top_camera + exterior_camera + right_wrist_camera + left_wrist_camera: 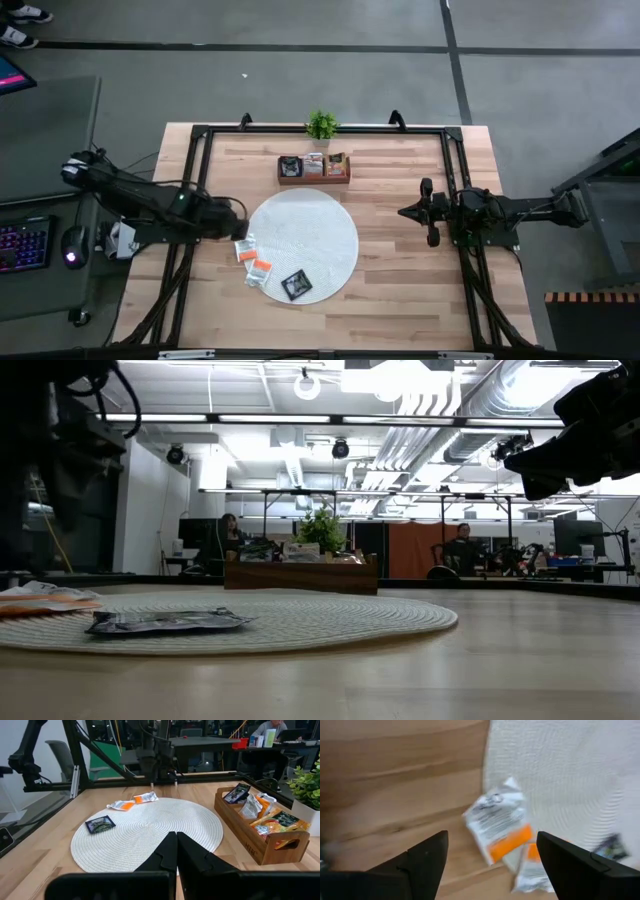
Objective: Pick & Place Tea
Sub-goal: Put the orange tea bag into the middle section of the wooden organizer
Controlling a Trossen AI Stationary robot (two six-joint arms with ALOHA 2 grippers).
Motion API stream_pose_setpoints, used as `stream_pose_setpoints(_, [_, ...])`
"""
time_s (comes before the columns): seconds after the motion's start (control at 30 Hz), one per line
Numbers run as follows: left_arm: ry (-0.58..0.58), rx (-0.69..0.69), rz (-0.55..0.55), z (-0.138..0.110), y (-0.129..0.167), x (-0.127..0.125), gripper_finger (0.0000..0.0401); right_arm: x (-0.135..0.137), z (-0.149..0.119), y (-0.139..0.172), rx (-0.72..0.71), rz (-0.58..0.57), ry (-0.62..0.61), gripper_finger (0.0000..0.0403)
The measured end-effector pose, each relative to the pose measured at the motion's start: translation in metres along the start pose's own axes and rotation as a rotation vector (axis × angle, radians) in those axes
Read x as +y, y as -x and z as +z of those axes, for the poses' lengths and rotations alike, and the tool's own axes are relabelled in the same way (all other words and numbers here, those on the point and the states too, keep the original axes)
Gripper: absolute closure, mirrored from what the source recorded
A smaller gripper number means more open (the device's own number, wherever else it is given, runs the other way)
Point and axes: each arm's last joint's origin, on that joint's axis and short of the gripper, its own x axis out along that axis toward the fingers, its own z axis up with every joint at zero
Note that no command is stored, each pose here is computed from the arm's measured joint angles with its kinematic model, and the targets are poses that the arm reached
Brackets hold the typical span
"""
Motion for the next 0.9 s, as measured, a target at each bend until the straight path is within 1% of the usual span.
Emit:
stream_pose_setpoints(0.07, [0.014,-0.001,-0.052,-0.001,-0.007,0.004,0.0103,0.000,0.000,0.000,0.001,0.000,0.000,0.0402])
stream_pose_setpoints(0.13, [0.017,0.005,-0.070,-0.004,-0.013,0.010,0.0105,0.000,0.000,0.000,0.001,0.000,0.000,0.0402])
stream_pose_setpoints(0.27, [0.028,-0.004,-0.034,-0.008,-0.024,0.024,0.0105,0.000,0.000,0.000,0.001,0.000,0.000,0.0402])
stream_pose_setpoints(0.37, [0.037,-0.003,-0.039,-0.010,-0.030,0.029,0.0105,0.000,0.000,0.000,0.001,0.000,0.000,0.0402])
stream_pose_setpoints(0.6, [0.044,-0.016,-0.132,-0.011,-0.042,0.030,0.0105,0.000,0.000,0.000,0.001,0.000,0.000,0.0402])
stream_pose_setpoints(0.9, [0.050,-0.037,-0.158,-0.010,-0.047,0.032,0.0106,0.000,0.000,0.000,0.001,0.001,0.000,0.0402])
